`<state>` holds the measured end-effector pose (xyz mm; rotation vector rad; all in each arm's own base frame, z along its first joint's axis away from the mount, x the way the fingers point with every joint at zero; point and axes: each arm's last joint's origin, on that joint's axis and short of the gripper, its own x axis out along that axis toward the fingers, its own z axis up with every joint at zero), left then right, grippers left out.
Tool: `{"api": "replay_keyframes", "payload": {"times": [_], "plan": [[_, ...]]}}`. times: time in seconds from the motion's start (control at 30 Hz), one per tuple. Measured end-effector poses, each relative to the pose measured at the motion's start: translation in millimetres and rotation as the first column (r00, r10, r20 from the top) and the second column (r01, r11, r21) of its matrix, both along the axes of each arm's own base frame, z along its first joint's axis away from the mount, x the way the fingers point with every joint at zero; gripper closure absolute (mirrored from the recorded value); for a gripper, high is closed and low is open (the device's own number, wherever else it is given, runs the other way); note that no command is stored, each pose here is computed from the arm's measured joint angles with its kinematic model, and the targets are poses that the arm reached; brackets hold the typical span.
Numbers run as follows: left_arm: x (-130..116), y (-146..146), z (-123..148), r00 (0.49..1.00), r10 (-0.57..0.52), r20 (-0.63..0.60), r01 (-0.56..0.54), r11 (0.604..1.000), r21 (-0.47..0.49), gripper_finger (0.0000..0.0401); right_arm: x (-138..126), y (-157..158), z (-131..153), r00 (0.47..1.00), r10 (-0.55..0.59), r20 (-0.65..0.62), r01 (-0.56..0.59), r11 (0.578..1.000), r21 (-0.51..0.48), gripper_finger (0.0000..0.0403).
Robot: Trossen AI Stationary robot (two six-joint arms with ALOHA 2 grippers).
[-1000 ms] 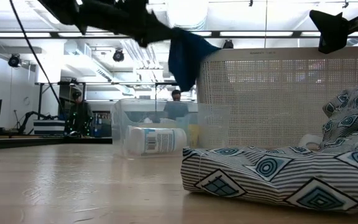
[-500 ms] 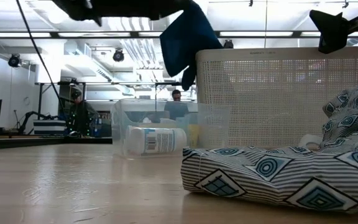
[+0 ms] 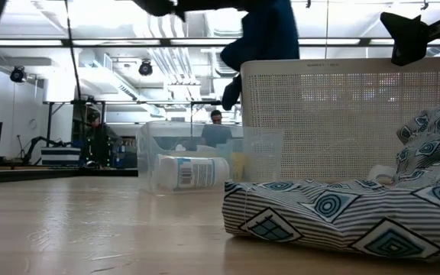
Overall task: Pick & Place Medicine items
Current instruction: Put the blue patient gown into the white bin
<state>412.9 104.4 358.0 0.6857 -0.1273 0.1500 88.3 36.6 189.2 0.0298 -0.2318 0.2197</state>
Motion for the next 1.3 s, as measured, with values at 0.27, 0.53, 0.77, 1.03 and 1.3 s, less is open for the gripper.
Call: {"api": "replay_keyframes", "payload": {"times": [0.27,0.53,0.77,1.03,1.3], "plan": [[44,20,16,0.993,-0.102,-0.063,0.093,0.987,-0.129,0.0397,0,0,0,1.000,0.000,-0.001,0.000,1.000,0.000,0.0023],[70,30,-4,0.984,-0.134,-0.120,0.105,0.969,-0.225,0.0397,0,0,0,1.000,0.000,-0.001,0.000,1.000,-0.001,0.0023],[74,43,-33,0.973,-0.136,-0.184,0.076,0.950,-0.302,0.0397,0,0,0,1.000,0.000,-0.001,0.000,1.000,-0.001,0.0023],[69,54,-61,0.959,-0.127,-0.252,0.018,0.919,-0.393,0.0397,0,0,0,1.000,0.000,-0.001,0.000,1.000,0.000,0.0023],[66,58,-84,0.944,-0.126,-0.304,-0.022,0.898,-0.440,0.0380,0,0,0,1.000,0.000,-0.001,0.000,1.000,0.000,0.0023]]}}
